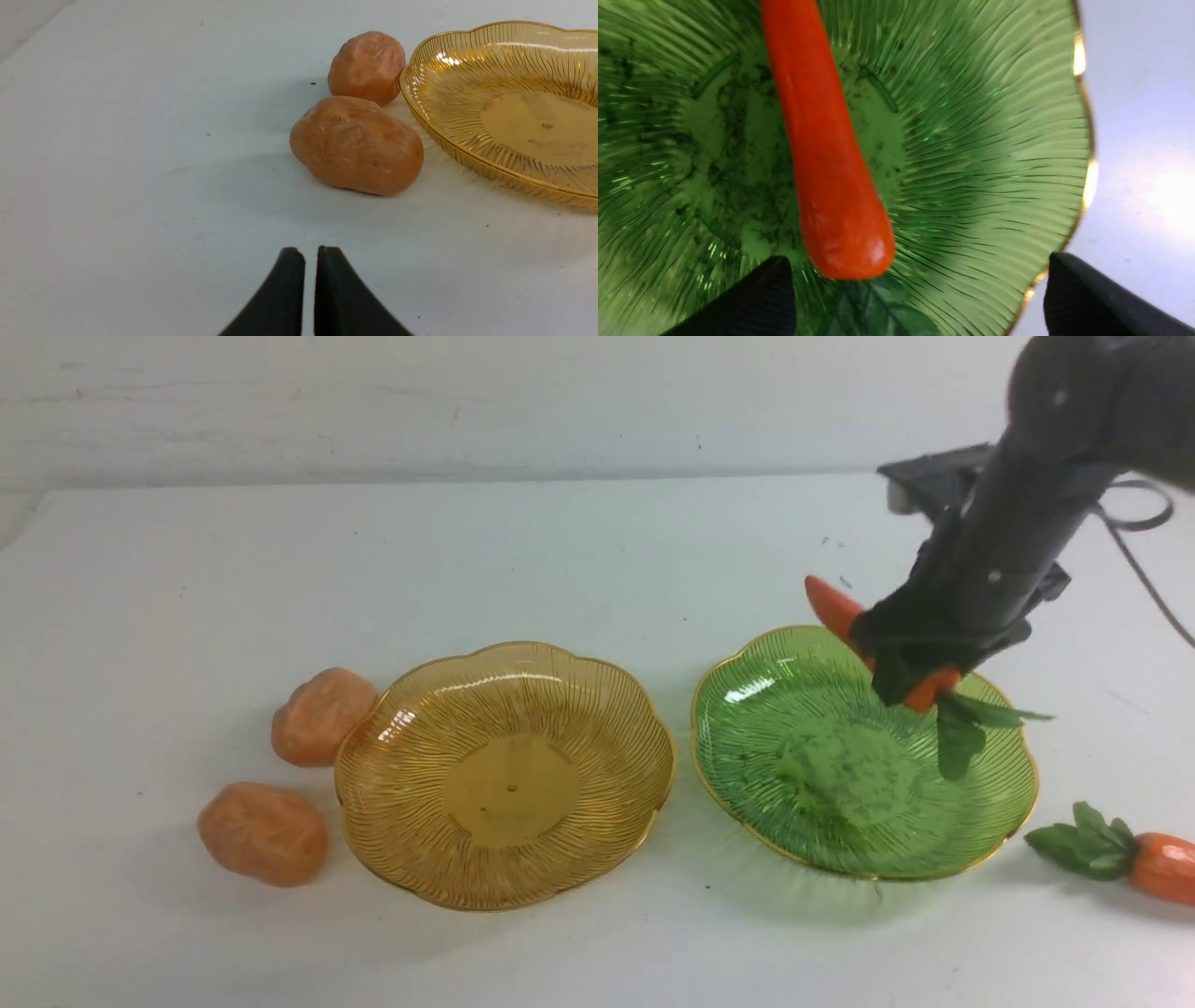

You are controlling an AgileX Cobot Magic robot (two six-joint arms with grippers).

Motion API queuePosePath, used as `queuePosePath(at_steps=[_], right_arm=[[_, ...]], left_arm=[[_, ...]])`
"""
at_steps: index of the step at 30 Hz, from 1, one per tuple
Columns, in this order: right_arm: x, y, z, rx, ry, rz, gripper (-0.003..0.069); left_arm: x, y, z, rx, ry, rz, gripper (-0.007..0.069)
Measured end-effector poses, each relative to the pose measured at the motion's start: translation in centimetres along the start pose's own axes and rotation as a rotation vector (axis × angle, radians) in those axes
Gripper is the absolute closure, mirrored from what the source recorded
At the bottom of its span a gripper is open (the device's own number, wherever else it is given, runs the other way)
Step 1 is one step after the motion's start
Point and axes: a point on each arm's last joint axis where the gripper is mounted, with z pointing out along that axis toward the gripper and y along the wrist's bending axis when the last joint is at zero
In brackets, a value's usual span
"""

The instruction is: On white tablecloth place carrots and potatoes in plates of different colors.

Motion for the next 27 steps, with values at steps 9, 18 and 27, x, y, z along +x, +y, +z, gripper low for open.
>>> queuePosePath(at_steps=[9,18,27], right_arm=[[9.9,-5.4,-3.5,0.036,0.062,0.149,0.0380],[15.5,-7.0,0.7,-0.032,0.228,0.183,0.0634],[15.4,-7.3,3.3,-0.024,0.312,0.057,0.0316]], left_arm=[[0.0,0.0,0.0,0.000,0.000,0.000,0.0598],[0.0,0.0,0.0,0.000,0.000,0.000,0.0598],[0.0,0.0,0.0,0.000,0.000,0.000,0.0598]])
